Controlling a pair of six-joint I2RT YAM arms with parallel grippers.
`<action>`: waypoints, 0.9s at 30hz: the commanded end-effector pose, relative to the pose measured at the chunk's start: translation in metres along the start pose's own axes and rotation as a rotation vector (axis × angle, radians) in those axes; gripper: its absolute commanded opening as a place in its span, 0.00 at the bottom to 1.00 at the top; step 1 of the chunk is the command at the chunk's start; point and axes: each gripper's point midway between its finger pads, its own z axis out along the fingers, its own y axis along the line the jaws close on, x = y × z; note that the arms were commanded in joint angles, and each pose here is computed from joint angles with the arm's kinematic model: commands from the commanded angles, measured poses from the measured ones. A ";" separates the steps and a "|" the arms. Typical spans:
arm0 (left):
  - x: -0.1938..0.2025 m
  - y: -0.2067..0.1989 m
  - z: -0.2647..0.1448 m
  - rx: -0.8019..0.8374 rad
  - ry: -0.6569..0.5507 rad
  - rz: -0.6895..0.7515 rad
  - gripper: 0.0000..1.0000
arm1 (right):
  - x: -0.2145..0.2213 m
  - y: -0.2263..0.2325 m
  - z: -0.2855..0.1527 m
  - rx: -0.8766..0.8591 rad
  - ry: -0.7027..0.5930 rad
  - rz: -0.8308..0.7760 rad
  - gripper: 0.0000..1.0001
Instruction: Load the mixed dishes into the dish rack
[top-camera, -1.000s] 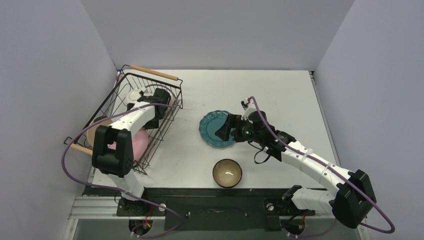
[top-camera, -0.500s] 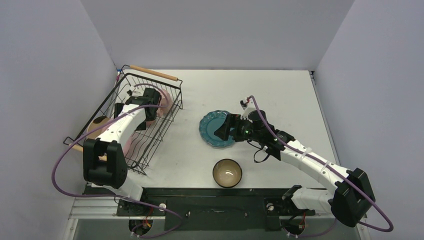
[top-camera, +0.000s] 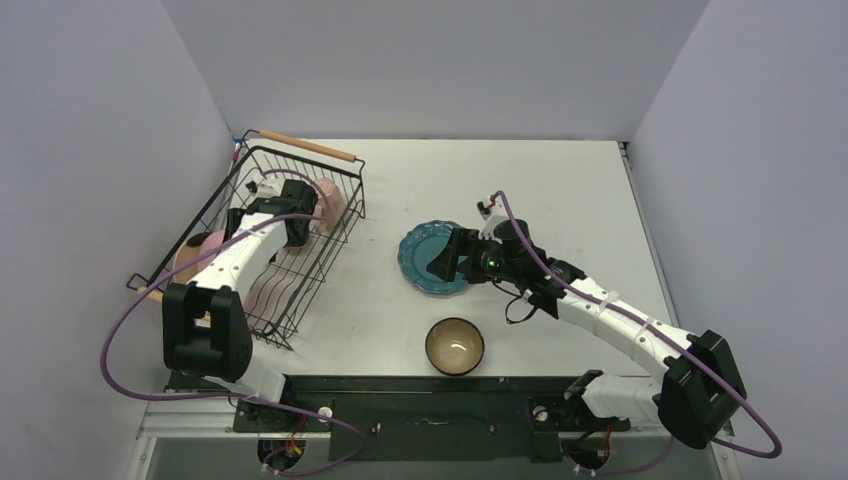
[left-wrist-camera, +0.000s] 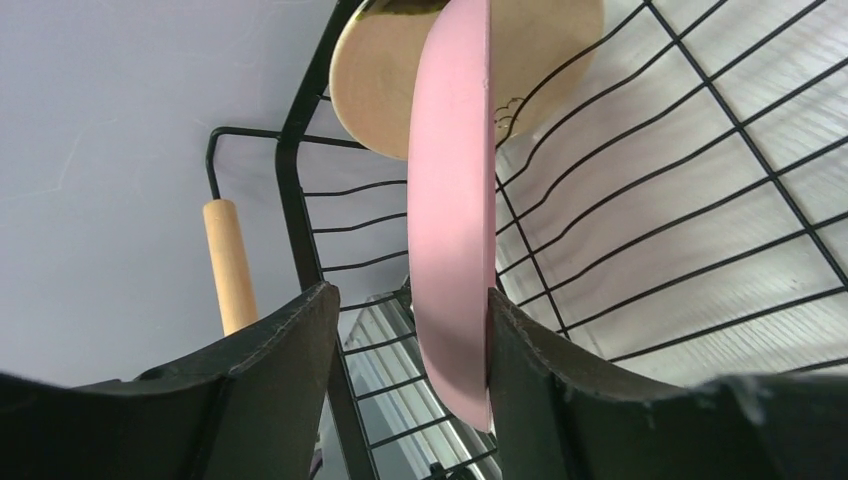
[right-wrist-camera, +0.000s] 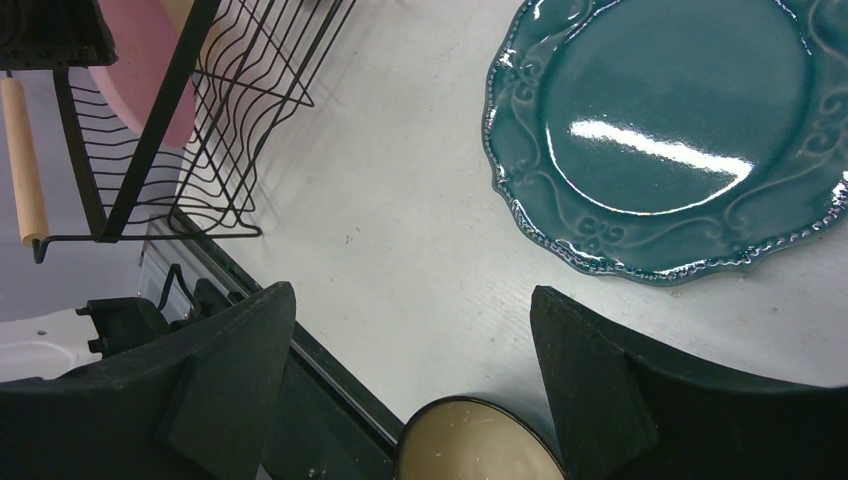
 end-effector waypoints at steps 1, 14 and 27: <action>-0.006 0.018 0.003 -0.080 -0.033 -0.022 0.49 | -0.018 0.014 0.000 -0.049 -0.050 -0.025 0.82; -0.013 0.050 -0.017 -0.106 -0.063 -0.032 0.04 | -0.016 0.013 0.005 -0.064 -0.033 -0.025 0.82; -0.039 0.075 -0.062 -0.065 -0.236 -0.066 0.00 | -0.020 0.008 0.005 -0.082 -0.029 -0.021 0.82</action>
